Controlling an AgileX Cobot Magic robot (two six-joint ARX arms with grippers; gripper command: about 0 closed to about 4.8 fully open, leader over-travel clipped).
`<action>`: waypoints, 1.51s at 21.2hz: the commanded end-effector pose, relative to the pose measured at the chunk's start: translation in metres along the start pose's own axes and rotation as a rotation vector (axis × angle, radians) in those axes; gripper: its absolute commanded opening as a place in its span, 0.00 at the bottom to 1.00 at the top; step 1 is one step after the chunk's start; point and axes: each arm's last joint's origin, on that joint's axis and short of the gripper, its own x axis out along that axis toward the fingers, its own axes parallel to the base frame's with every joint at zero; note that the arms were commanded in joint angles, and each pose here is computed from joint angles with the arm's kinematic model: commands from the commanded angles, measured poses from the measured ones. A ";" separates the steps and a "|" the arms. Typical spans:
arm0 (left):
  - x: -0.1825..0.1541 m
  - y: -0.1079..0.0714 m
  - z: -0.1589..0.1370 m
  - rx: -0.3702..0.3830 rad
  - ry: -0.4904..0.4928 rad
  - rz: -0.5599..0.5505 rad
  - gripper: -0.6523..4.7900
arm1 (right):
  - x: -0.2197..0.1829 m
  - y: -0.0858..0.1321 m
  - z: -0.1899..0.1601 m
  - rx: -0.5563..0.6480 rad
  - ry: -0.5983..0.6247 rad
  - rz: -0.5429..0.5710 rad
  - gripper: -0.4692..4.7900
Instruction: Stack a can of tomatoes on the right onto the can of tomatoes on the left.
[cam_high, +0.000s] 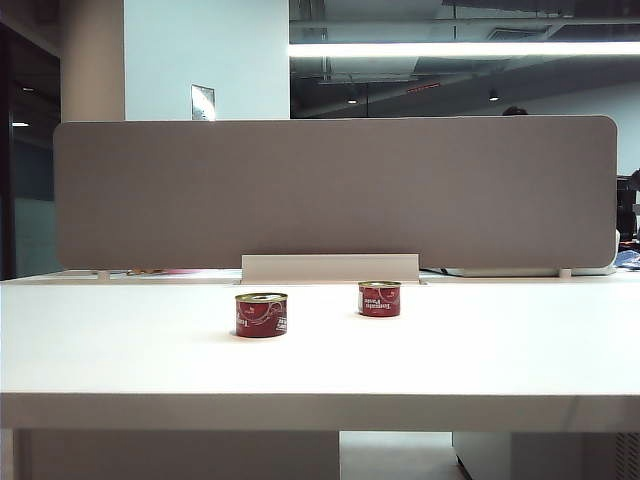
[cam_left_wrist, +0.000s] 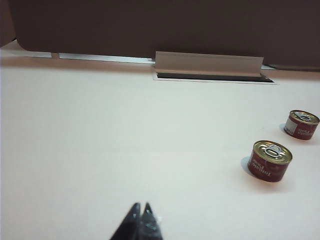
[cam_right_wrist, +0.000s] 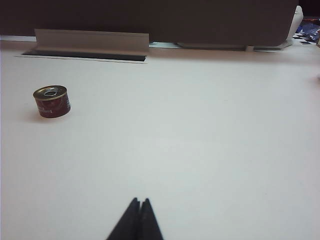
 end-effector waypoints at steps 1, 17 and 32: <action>0.000 0.000 0.002 0.006 -0.015 -0.005 0.11 | 0.000 0.000 0.003 -0.004 -0.021 -0.001 0.08; 0.000 0.000 0.002 0.006 -0.017 -0.001 0.11 | 0.000 0.000 0.003 0.020 -0.022 0.007 0.08; 0.000 0.000 0.005 0.009 -0.038 -0.006 0.11 | -0.015 0.002 0.047 0.170 -0.131 0.095 0.08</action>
